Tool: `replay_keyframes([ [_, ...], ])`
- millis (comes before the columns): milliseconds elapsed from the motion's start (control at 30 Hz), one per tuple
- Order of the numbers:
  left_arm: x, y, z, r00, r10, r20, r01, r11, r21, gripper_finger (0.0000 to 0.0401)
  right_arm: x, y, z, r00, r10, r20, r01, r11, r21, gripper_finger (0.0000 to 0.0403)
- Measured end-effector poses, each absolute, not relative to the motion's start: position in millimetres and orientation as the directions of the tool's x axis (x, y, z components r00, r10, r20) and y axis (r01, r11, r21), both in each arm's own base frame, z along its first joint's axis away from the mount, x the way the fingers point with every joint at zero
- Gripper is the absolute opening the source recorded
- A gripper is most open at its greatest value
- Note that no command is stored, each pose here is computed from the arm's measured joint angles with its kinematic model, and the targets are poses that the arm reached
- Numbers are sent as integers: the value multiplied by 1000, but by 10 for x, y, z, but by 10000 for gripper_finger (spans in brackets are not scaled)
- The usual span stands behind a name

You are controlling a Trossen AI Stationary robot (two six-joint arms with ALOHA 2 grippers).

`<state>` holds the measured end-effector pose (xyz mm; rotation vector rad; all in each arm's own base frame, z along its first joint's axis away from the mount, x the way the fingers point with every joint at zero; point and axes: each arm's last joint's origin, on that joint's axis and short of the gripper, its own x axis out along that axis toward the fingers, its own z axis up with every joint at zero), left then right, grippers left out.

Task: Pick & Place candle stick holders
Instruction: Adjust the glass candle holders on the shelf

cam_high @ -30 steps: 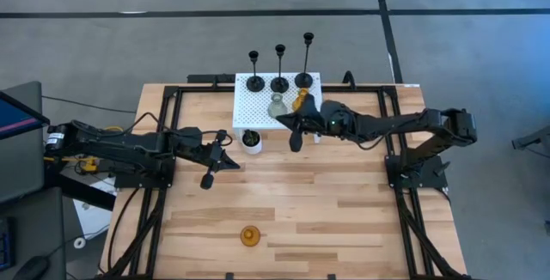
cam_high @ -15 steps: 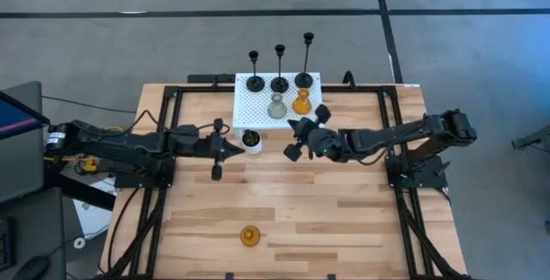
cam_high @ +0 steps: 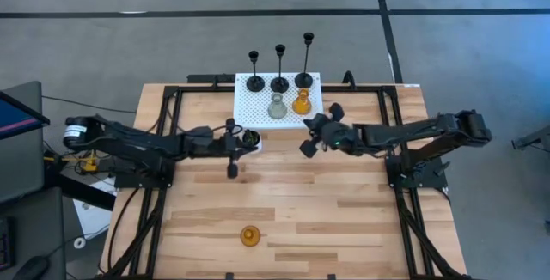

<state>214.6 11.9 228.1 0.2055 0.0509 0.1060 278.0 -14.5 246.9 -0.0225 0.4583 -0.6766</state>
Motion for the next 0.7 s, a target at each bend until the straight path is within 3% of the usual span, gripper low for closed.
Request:
replay_keyframes([
  [200, 2155, 148, 2278, 992, 124, -35, -114, 972, 206, 7, 2401, -198, 2361, 831, -493, -257, 502, 864, -36, 0],
  [467, 2155, 158, 2335, 991, 128, 25, -130, 971, 202, 7, 2111, -304, 1980, 847, -524, -93, 531, 844, 81, 0],
  [700, 2148, 215, 2395, 984, 155, 88, -169, 966, 198, 7, 2087, -373, 1920, 860, -500, -106, 501, 865, -16, 0],
])
